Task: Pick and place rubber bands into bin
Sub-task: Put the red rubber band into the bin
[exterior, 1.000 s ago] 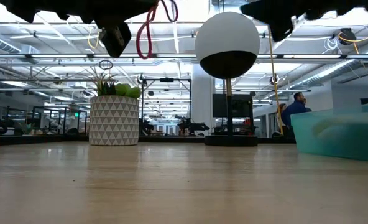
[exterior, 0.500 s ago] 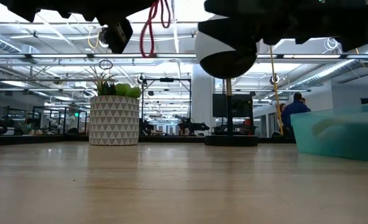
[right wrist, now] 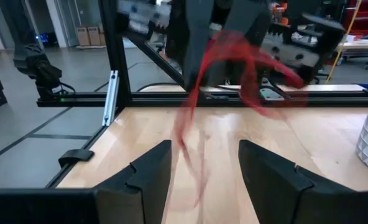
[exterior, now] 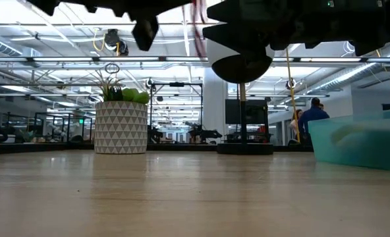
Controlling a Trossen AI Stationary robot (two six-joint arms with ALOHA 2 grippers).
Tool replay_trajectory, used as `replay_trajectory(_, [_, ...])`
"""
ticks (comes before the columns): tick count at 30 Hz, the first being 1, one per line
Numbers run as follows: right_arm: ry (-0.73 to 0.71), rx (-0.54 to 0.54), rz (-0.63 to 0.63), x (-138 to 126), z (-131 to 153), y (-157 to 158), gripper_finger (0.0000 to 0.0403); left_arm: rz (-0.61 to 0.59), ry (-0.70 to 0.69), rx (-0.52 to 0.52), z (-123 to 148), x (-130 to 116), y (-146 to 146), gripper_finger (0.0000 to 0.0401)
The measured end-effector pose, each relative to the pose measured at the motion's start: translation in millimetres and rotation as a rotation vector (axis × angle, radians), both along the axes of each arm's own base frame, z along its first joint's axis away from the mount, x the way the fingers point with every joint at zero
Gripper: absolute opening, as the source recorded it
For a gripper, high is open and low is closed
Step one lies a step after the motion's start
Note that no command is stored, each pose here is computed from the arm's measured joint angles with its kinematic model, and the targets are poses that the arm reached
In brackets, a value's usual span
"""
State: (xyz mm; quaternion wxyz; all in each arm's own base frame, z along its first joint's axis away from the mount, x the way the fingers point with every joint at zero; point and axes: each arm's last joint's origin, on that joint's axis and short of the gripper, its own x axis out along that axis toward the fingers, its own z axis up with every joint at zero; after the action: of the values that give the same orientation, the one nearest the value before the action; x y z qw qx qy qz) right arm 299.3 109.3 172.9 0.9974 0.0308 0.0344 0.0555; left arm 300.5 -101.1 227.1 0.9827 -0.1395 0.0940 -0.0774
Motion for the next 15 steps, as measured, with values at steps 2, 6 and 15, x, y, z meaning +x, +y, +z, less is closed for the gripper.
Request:
replay_trajectory(2, [0.0, 0.001, 0.0, 0.0, 0.2, 0.0, 0.018, -0.008, 0.019, 0.028, 0.4, 9.4, -3.5, 0.0002])
replay_trajectory(6, [0.0, 0.002, 0.002, -0.1, 0.2, 0.4, 0.018, -0.006, 0.017, 0.051, 7.8, 25.1, -6.9, 0.0004])
replay_trajectory(15, [0.025, 0.059, -0.001, -0.4, -1.8, 0.3, 0.0167, 0.005, 0.083, 0.088, 6.0, 42.9, -7.2, 0.0006])
